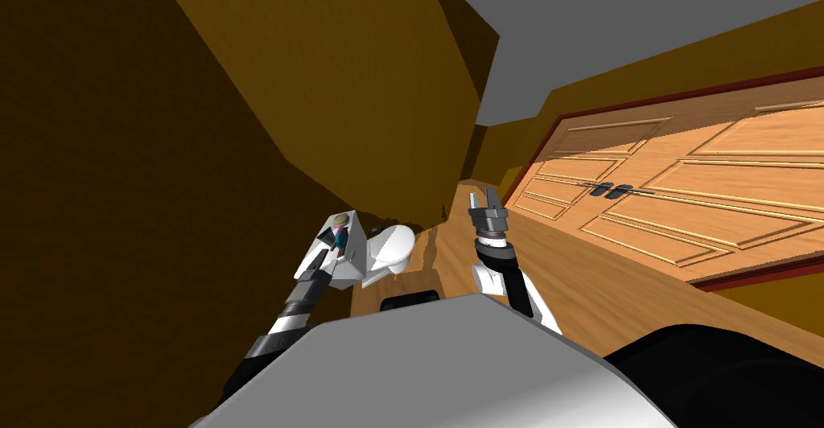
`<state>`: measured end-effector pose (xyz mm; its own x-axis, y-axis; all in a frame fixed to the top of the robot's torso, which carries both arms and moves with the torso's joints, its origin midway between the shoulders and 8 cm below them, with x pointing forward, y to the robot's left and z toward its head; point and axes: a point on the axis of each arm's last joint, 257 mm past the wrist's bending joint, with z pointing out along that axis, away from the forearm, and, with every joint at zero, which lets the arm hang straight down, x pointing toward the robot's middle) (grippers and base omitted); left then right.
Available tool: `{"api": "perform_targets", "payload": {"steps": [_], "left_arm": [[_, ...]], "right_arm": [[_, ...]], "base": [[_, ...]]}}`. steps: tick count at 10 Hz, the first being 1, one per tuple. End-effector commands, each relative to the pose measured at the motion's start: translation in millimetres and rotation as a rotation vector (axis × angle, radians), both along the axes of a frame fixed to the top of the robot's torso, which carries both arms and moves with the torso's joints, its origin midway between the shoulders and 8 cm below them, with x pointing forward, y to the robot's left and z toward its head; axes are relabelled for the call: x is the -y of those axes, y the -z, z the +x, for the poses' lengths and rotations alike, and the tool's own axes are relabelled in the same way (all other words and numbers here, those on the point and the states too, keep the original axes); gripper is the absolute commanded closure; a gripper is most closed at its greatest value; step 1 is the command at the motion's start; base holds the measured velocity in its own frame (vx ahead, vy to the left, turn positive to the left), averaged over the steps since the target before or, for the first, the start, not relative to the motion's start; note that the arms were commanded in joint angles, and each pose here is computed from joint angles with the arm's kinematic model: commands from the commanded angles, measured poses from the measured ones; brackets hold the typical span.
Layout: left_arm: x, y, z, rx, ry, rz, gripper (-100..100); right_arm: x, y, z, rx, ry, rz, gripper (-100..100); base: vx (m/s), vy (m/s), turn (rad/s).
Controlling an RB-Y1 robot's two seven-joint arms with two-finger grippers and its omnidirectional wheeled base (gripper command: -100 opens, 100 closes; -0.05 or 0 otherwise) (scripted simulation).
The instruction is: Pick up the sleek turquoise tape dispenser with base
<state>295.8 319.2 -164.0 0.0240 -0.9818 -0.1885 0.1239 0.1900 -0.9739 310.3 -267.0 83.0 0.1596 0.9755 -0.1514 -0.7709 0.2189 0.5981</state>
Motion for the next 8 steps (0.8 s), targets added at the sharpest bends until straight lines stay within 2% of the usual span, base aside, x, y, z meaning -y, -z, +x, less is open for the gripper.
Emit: {"api": "perform_targets", "payload": {"steps": [1, 2, 3, 4, 5, 6, 7, 8], "left_arm": [[-4.8, 15.0, -13.1, -0.052, -0.007, -0.004, -100], [-4.8, 15.0, -13.1, -0.052, -0.007, -0.004, -100], [-11.8, 34.0, -26.5, -0.116, -0.005, -0.005, -100], [-13.3, 38.1, -31.4, -0.131, -0.011, -0.006, -100], [-19.9, 54.4, -44.0, -0.189, -0.005, -0.007, -100], [-21.8, 59.7, -51.4, -0.21, -0.013, -0.008, -100], [-29.0, 76.1, -66.7, -0.272, -0.009, -0.01, -100], [-30.9, 81.3, -75.3, -0.295, -0.018, -0.011, -100]], "right_arm": [[0.0, 0.0, 0.0, 0.0, 0.0, 0.0, 0], [0.0, 0.0, 0.0, 0.0, 0.0, 0.0, 0], [0.0, 0.0, 0.0, 0.0, 0.0, 0.0, 0], [0.0, 0.0, 0.0, 0.0, 0.0, 0.0, 0], [0.0, 0.0, 0.0, 0.0, 0.0, 0.0, 0], [0.0, 0.0, 0.0, 0.0, 0.0, 0.0, 0], [0.0, 0.0, 0.0, 0.0, 0.0, 0.0, 0], [0.0, 0.0, 0.0, 0.0, 0.0, 0.0, 0]], "base": [[0.047, -0.033, -0.102], [0.026, -0.021, 0.002], [0.045, -0.052, -0.164], [0.046, -0.043, -0.117], [0.064, -0.055, -0.234], [0.057, -0.032, -0.093], [0.058, -0.035, -0.19], [0.047, -0.026, -0.123]]}}
